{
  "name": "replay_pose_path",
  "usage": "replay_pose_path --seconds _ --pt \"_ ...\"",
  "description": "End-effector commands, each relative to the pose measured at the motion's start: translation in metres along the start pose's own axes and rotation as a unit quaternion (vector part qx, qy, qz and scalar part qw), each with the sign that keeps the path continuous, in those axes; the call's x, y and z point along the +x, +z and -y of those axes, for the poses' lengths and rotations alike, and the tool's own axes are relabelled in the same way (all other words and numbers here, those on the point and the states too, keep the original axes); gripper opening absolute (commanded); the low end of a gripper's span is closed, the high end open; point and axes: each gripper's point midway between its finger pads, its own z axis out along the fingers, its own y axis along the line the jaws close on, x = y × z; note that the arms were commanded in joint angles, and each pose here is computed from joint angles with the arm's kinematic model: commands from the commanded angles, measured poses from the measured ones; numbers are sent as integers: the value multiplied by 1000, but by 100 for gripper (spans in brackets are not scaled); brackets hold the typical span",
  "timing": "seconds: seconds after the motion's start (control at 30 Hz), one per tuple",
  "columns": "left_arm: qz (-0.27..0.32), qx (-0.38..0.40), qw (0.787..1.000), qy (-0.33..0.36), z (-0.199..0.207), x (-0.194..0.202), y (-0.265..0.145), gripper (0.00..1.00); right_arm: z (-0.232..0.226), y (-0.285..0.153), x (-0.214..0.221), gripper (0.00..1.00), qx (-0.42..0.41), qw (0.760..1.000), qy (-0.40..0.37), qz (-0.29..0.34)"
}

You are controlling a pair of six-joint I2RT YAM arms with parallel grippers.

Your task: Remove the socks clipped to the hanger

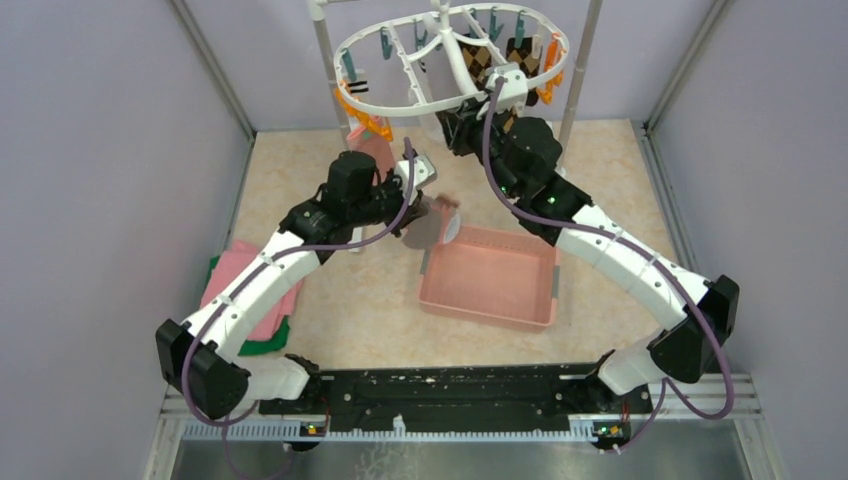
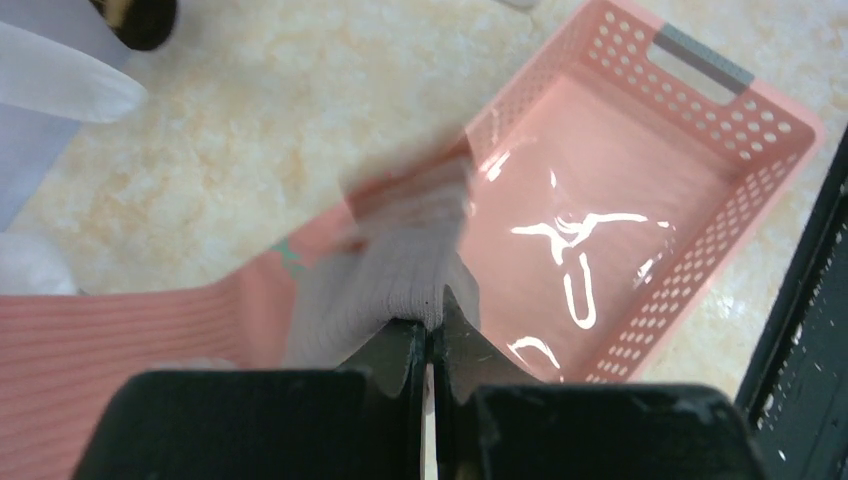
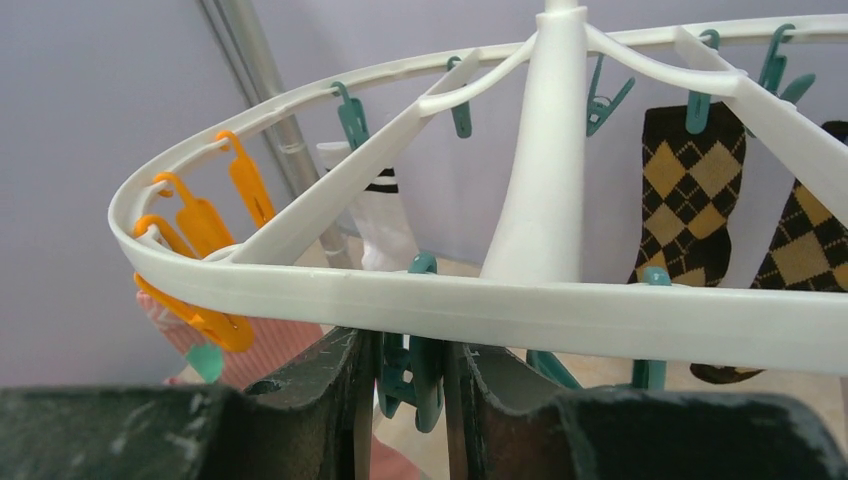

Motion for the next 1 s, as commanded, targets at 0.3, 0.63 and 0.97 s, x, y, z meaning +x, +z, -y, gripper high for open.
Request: replay_pose_path --seconds 0.3,0.63,0.97 --pt "7 119 993 12 71 -8 18 8 1 -10 -18 0 -13 1000 26 9" --pt "0 198 980 16 103 -7 10 99 3 -16 -12 0 -9 999 36 -1" --pt "-18 12 998 62 42 -31 -72 99 22 -26 -17 0 28 999 30 5"
